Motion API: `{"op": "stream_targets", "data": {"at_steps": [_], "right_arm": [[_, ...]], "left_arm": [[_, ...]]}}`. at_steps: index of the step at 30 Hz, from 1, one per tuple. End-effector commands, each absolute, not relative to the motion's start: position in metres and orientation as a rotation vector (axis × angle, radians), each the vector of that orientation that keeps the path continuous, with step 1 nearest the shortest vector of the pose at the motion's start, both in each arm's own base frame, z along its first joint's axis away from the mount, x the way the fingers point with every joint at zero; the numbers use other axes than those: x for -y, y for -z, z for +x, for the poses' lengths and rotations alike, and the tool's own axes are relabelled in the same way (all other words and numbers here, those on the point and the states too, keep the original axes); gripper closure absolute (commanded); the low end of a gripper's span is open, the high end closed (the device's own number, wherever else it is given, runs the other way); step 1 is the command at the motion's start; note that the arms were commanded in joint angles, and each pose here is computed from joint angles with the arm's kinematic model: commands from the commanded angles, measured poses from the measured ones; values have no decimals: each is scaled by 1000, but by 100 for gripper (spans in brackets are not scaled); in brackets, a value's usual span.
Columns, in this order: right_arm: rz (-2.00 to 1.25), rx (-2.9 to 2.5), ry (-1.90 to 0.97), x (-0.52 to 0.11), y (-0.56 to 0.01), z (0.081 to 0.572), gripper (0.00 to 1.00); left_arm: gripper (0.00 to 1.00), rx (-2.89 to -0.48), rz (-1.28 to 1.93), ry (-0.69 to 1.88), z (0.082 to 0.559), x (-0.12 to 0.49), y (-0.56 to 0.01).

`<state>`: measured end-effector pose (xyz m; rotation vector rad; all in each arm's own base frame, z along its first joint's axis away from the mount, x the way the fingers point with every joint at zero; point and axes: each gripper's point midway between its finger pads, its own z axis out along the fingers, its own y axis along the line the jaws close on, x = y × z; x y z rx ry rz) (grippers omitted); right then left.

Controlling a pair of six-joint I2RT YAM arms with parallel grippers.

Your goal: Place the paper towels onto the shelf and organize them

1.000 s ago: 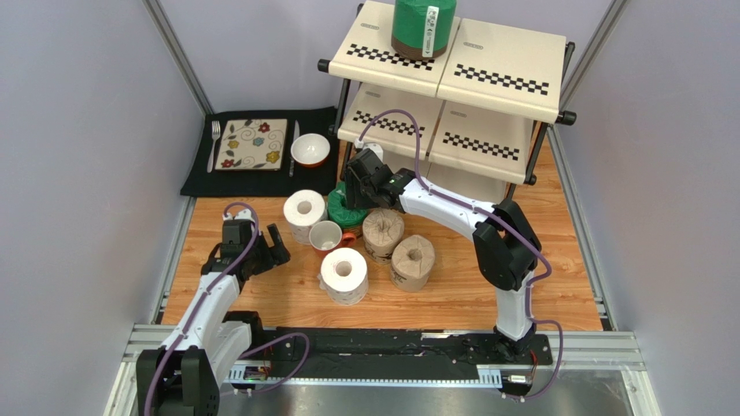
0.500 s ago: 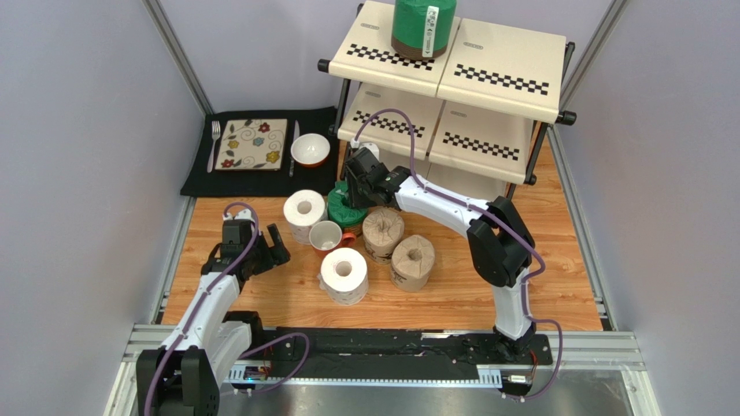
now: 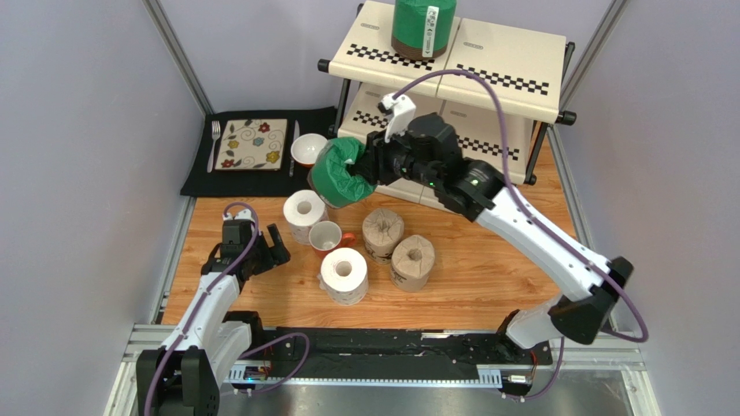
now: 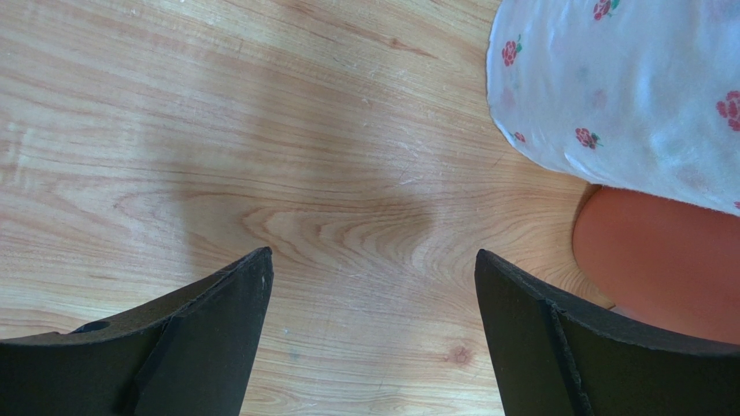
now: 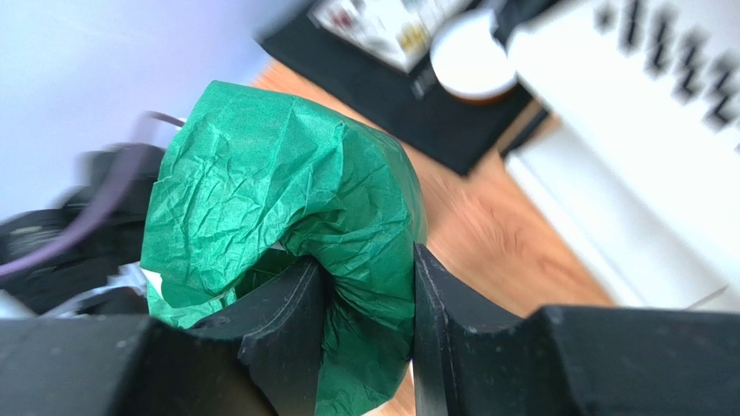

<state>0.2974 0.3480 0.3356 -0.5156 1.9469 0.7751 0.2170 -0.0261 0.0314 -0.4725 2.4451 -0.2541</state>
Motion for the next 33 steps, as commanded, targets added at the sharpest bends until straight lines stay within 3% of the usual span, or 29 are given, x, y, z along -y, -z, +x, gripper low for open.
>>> {"op": "stream_targets", "data": {"at_steps": [1,5,15,20,33], "right_arm": [[-547,-1635,-835,-322,-451,268,62],[-403,-1441,-764,-263,-542,249,61],[65,-1270,-248,-110,-626,258,58],[162,-1278,-98,-86,-630,273,58],[268,-1268,-137,-67,-622,336,59]], "left_arm": [[5,-2445,-460,271,217,28,-33],[5,-2448,-460,271,217,28,-32],[5,-2449,-464,278,216,29,-32],[5,-2457,-466,284,215,30,-31],[5,-2453,-469,285,216,30,-31]]}}
